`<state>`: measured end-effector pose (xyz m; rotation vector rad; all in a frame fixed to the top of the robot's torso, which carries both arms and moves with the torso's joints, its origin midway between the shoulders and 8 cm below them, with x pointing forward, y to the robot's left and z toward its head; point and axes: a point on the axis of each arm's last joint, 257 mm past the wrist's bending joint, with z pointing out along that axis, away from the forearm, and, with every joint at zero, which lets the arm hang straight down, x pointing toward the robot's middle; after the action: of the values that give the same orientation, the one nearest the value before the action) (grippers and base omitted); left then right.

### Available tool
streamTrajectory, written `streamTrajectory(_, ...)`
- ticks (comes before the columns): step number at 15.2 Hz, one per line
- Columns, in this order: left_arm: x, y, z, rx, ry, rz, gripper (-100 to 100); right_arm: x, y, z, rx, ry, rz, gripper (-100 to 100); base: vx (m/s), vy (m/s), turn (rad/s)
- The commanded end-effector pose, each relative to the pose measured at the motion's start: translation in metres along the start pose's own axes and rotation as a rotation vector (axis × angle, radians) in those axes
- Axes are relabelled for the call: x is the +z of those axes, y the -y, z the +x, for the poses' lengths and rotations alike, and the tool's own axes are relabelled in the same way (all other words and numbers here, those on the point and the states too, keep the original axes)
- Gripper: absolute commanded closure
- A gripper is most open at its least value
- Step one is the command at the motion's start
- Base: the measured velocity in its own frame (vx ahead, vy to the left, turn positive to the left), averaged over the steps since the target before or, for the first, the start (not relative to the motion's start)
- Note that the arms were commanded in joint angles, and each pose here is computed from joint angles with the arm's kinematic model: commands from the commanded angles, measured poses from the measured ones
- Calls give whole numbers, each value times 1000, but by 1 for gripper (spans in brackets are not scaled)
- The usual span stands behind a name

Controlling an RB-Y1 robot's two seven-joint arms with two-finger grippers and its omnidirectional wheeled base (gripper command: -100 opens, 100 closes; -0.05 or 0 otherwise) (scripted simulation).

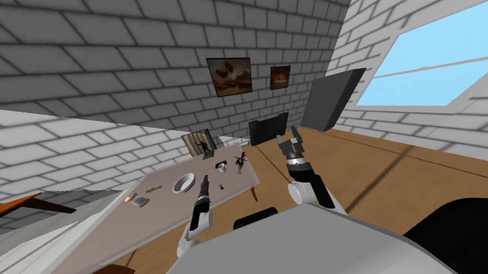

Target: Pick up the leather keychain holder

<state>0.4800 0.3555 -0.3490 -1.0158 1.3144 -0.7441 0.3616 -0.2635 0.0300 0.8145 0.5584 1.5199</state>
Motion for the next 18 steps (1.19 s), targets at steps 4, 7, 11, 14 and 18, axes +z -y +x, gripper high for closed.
streamTrajectory(4, -1, -32, 8, 37, -13, -72, -100, 0, 0, 0, 0, 0, 0, 0, -12, 55, -171)
streamTrajectory(7, -1, -45, 13, 55, -19, -101, -100, 0, 0, 0, 0, 0, 0, 0, -12, 49, -145)
streamTrajectory(11, -3, -62, 19, 73, -29, -140, -100, 0, 0, 0, 0, 0, 0, 0, -12, 36, -106)
streamTrajectory(14, -9, -82, 26, 92, -44, -189, -100, 0, 0, 0, 0, 0, 0, 0, -9, 53, -151)
streamTrajectory(18, -12, -95, 32, 108, -54, -222, -100, 0, 0, 0, 0, 0, 0, 0, -20, 44, -119)
